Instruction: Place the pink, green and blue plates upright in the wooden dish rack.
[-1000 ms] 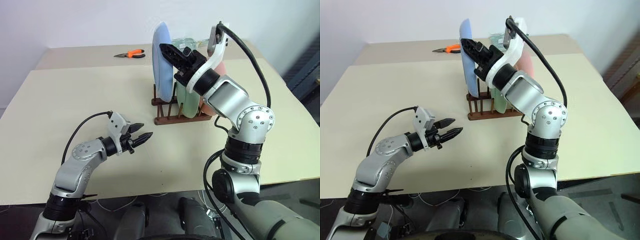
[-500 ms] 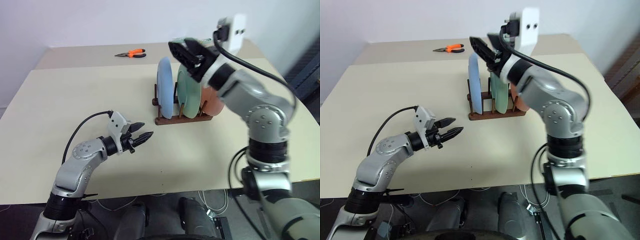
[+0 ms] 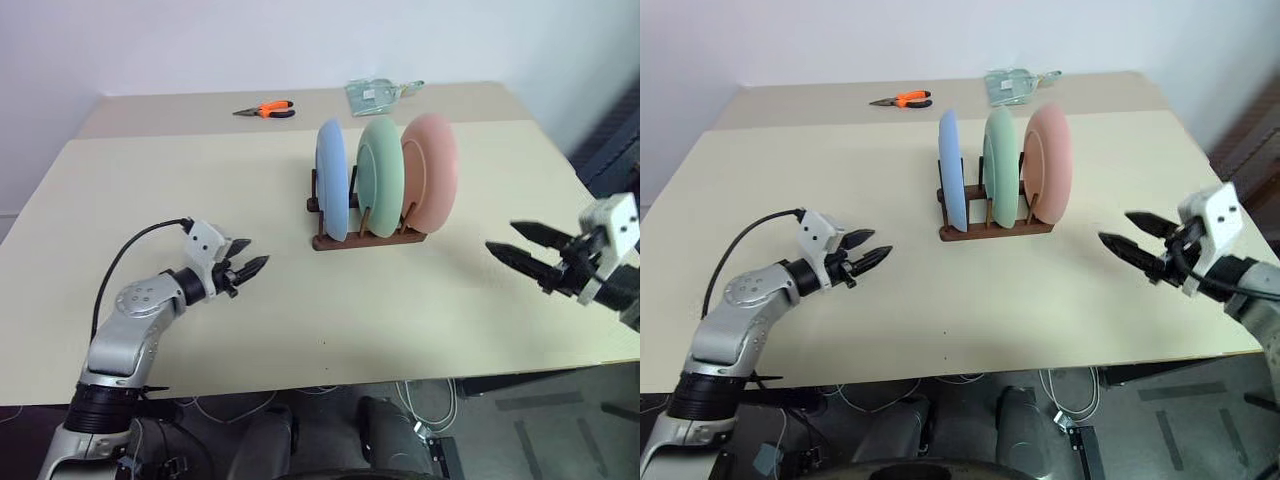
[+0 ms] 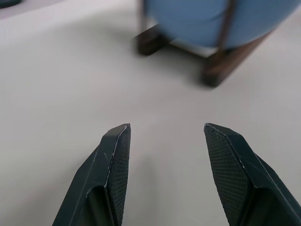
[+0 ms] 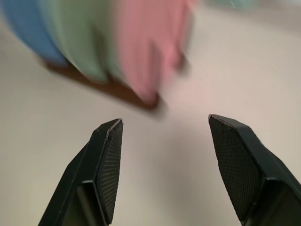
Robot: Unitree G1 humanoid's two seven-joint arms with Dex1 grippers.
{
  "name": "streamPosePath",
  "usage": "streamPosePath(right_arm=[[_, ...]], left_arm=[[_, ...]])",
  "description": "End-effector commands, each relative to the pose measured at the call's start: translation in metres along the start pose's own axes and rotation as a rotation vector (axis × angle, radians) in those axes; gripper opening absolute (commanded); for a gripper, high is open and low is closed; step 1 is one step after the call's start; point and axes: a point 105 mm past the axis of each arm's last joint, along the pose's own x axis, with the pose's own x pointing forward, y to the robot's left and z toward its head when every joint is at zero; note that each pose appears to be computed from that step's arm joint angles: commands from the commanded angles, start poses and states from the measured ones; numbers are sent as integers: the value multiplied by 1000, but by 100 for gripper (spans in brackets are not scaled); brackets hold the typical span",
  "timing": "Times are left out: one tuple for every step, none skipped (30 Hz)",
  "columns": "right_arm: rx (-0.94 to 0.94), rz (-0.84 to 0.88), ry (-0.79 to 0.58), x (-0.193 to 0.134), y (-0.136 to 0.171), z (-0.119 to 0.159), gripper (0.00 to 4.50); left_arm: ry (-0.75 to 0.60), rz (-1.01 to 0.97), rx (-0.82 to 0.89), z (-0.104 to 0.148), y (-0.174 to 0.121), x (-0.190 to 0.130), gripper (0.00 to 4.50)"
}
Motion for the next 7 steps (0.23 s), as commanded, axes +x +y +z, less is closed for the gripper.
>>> streamPosePath(right_arm=[[-63,-83,-13,9,-18,-7,292],[-52,-82,-27,11,-18,-8,292],[-44,-79,-39,13,-18,-7,292],[-59,-63,-53,14,-16,-6,292],[-74,-52,-60,15,-15,-4,292],[-75,-34,-83,17,-13,-1,292],[-81,-24,-108,19,-11,2,292]], left_arm=[[-28,69,54,6,16,-12,255],[-17,78,60,3,17,-15,255],[-11,83,66,1,17,-17,255],[-5,87,71,-1,16,-19,255],[-4,89,75,-1,15,-20,255],[2,103,69,-3,15,-21,255],[10,116,66,-6,15,-22,255]])
